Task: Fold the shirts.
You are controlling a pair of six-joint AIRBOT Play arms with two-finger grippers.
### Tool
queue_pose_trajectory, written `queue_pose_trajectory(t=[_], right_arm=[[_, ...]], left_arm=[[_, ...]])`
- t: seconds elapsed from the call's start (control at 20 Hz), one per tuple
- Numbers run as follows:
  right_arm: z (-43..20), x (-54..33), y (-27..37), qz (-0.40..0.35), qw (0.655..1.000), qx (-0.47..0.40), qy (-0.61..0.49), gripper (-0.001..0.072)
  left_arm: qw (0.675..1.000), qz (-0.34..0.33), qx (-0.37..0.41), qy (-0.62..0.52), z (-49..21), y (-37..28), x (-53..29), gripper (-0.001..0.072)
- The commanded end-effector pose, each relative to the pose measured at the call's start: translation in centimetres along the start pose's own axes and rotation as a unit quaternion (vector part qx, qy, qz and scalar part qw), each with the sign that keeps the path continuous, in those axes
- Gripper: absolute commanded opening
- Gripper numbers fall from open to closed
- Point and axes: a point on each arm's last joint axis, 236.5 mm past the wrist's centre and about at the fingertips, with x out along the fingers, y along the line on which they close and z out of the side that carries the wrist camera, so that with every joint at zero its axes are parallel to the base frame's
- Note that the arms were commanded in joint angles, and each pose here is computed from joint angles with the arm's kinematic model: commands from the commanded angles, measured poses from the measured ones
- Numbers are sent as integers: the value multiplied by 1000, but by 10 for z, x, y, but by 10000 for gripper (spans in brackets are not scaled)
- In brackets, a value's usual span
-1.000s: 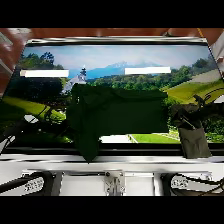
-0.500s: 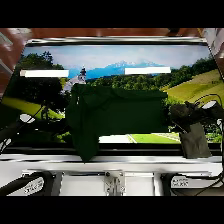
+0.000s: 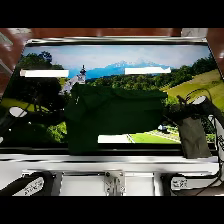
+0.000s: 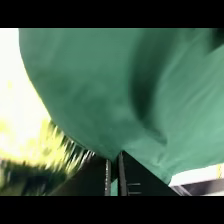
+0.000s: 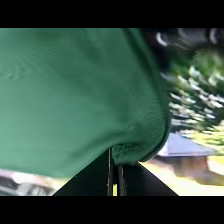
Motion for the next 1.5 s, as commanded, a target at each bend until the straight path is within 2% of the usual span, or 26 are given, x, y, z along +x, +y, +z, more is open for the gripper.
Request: queue_pose_trajectory(t=[0.0,0.05,0.15,0.25,0.35,0.4,0.5,0.6,0.7,0.85,1.05,1.15,1.25,1.45], right_arm=[[29,-68,65,44,990,-109,-84,64],[41,-108,90,46,977,-160,-137,64],[55,-214,146,26,931,-241,-274,64],[41,-342,202,-16,845,-307,-437,64],[-11,-465,254,-42,732,-339,-590,64],[-45,-507,269,-51,687,-344,-638,64],[-113,-561,287,-58,622,-340,-703,64],[-161,-578,286,-73,596,-332,-728,64],[-188,-569,271,-102,609,-323,-717,64],[-210,-545,246,-132,652,-302,-683,64],[-212,-516,205,-175,714,-253,-629,64],[-197,-495,185,-191,757,-232,-580,65],[-172,-464,166,-197,812,-209,-508,64],[-98,-375,124,-186,911,-163,-329,64]], left_arm=[[988,13,106,-111,74,-44,-76,39],[973,12,148,-174,102,-74,-120,39],[917,-7,227,-329,144,-156,-240,39],[822,-31,294,-486,140,-241,-386,39],[752,-26,309,-581,105,-281,-495,39],[732,-16,305,-610,83,-287,-532,39],[697,23,313,-645,39,-288,-583,39],[683,65,311,-658,3,-273,-604,39],[702,105,301,-637,-20,-249,-599,39],[728,159,295,-598,-44,-218,-586,39],[748,175,297,-567,-55,-205,-573,40],[763,180,293,-547,-46,-198,-558,40],[794,192,285,-501,-28,-182,-526,40],[881,224,245,-338,23,-117,-406,40]])
